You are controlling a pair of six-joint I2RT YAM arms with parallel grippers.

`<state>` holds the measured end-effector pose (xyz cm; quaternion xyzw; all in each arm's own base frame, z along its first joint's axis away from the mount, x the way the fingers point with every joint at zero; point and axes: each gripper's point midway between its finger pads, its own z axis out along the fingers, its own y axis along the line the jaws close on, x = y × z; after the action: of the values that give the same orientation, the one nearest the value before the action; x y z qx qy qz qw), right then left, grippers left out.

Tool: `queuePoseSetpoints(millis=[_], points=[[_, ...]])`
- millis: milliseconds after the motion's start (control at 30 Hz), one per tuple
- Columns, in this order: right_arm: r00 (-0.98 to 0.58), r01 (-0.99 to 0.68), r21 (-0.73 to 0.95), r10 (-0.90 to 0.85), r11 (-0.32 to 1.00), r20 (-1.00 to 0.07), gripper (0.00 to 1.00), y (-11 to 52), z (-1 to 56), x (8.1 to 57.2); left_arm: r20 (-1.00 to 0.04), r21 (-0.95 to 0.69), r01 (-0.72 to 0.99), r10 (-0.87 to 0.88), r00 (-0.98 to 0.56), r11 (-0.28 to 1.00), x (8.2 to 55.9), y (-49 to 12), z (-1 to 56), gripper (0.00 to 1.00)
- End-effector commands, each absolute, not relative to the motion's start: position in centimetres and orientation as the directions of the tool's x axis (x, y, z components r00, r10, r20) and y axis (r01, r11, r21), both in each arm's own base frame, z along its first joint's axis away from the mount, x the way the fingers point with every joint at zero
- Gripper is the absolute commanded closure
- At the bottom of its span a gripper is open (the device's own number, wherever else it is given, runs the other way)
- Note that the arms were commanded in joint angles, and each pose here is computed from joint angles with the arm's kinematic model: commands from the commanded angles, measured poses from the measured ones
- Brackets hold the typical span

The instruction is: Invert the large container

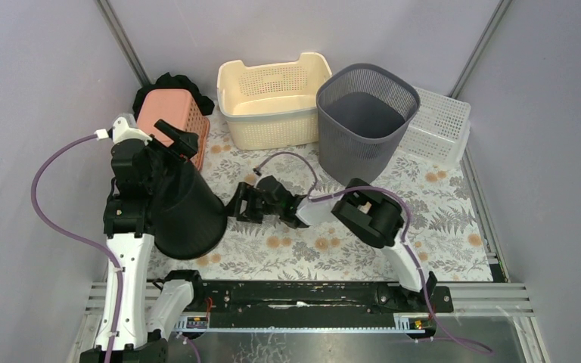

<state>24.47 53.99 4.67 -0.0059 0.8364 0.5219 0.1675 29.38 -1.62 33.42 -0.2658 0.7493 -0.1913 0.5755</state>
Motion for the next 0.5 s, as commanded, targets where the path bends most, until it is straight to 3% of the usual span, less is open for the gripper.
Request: queuePoseSetpoints(millis=[0,100,300,467], points=[[-0.938,-0.267,0.895,0.118,0.357,-0.327,0.19,57.5,8.5,25.1,-0.791,-0.585,-0.103,-0.594,-0.146,0.805,29.0,-2.0,36.9,0.00],[-0.900,-0.369,0.825,0.056,0.427,-0.432,0.19,54.9,10.7,24.9,-0.803,-0.580,-0.062,-0.583,-0.121,0.812,28.8,-2.3,39.2,0.00],[-0.710,-0.652,0.505,-0.223,0.565,-0.668,0.18,45.1,19.1,22.3,-0.813,-0.575,0.027,-0.567,-0.132,0.818,28.3,-3.6,41.8,0.00],[-0.536,-0.644,0.215,-0.233,0.735,-0.811,0.19,34.9,28.9,25.6,-0.812,-0.576,0.062,-0.561,-0.163,0.815,27.4,-4.4,40.9,0.00]])
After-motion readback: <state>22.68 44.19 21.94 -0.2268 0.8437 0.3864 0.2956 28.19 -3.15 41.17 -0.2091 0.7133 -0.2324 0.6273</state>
